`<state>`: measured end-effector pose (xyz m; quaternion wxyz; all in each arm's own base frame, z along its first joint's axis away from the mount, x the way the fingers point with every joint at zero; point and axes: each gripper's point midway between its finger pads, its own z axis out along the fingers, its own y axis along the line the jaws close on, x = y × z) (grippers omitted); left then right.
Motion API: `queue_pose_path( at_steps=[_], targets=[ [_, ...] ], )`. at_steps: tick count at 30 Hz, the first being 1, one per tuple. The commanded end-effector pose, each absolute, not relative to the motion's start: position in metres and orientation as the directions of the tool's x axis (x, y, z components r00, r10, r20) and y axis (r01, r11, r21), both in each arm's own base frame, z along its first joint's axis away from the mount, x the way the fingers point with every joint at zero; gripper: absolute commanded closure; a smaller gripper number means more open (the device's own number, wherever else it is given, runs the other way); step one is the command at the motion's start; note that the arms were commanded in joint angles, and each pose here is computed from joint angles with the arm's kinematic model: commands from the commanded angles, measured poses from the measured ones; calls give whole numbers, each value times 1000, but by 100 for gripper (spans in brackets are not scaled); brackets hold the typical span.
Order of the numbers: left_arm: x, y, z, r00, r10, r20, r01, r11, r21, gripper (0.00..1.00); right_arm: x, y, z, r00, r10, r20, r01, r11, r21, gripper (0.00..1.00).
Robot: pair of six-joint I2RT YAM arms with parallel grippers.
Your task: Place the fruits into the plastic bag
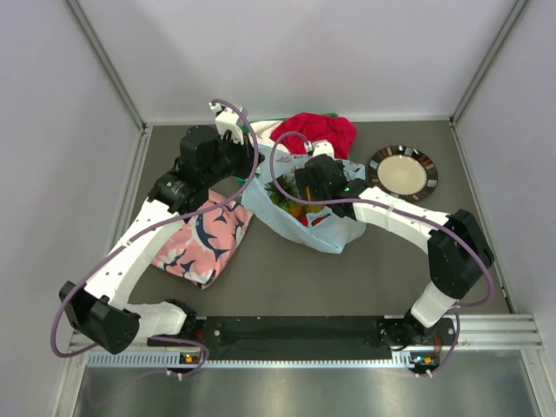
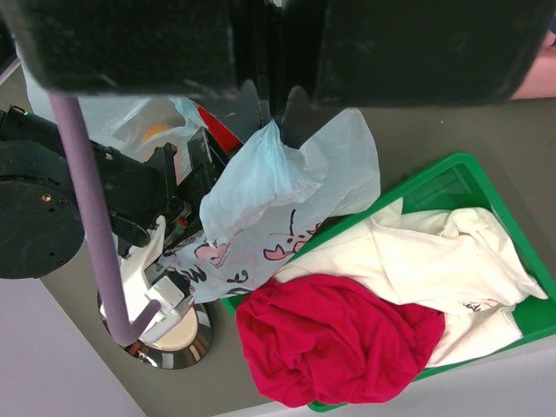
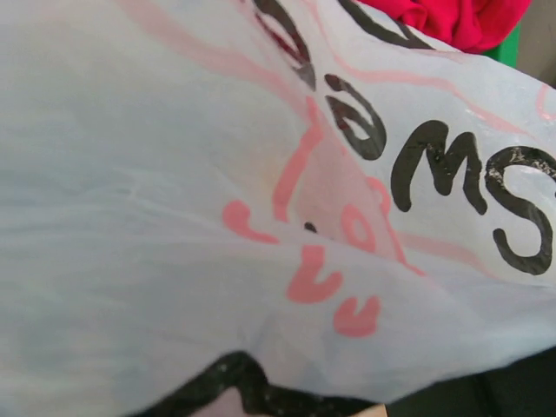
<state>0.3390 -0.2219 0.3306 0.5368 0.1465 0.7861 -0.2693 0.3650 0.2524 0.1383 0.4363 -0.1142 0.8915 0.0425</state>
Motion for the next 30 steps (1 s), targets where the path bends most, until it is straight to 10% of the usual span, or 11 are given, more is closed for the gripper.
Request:
queue_pose_path(
  at_steps=[1, 22, 30],
  targets=[
    [340, -224, 346, -339, -76, -938, 539, 801, -260, 100, 370, 269, 162, -538, -114, -835, -269, 962, 42, 18],
    [341, -225, 342, -348, -76, -934, 537, 801, -265, 100, 279, 269, 254, -496, 45, -867, -400, 874, 275, 24],
    [339, -229, 342, -357, -84, -930, 550, 786, -282, 100, 237, 261, 221, -590, -152, -793, -384, 917, 110, 28]
  ],
)
